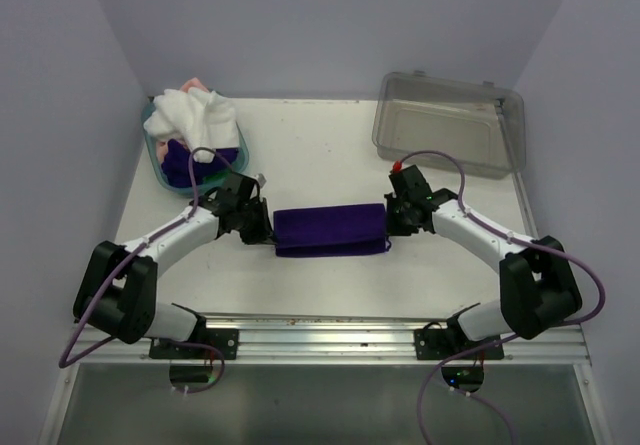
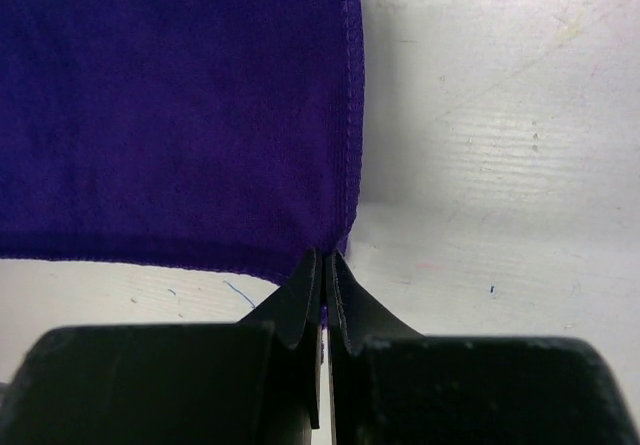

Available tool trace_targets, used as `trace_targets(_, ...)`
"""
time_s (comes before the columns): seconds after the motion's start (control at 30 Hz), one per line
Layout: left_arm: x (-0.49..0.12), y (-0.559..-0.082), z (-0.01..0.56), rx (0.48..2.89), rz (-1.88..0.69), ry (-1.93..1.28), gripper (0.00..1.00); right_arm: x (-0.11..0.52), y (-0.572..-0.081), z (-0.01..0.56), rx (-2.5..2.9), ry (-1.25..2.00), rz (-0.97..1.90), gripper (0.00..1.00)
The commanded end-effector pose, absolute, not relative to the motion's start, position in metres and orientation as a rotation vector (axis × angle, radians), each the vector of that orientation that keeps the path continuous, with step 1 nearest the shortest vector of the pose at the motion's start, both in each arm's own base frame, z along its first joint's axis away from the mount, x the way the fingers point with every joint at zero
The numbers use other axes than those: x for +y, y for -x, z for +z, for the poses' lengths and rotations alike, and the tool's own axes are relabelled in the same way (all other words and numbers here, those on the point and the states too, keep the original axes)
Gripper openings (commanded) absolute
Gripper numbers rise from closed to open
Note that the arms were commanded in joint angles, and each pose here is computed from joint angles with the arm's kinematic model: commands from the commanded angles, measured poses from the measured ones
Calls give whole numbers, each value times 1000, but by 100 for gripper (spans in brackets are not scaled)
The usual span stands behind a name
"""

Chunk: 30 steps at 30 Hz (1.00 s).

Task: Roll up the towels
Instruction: Fold the towel

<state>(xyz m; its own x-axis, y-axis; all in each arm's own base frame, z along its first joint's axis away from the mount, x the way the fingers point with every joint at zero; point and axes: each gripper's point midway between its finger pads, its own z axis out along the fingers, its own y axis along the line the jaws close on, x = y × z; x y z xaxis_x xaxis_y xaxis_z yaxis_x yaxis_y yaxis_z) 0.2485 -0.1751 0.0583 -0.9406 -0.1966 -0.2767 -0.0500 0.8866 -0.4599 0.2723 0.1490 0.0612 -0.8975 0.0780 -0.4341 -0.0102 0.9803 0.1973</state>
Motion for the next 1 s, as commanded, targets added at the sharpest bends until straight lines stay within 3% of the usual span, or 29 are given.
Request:
trace_targets(0.0,-179,-253,65,2669,-676,199,0,154,-274,69,2627,-55,314,0)
trace_targets(0.73,-177,-251,45,2720,-626,208,3,157,-269,46,2668,-52,302,0)
trace_targets(0.8,-178,-250,44,2730,-633,204,9,157,-269,48,2667,-51,301,18)
trace_targets(0.83,-179,-250,46,2727,-646,205,19,155,-268,48,2668,-48,291,24)
trace_targets(0.87,-180,-251,48,2720,-652,202,25,154,-267,50,2667,-44,285,36)
trace_targets(0.97,-180,-257,64,2683,-646,198,44,148,-270,63,2637,-41,251,47)
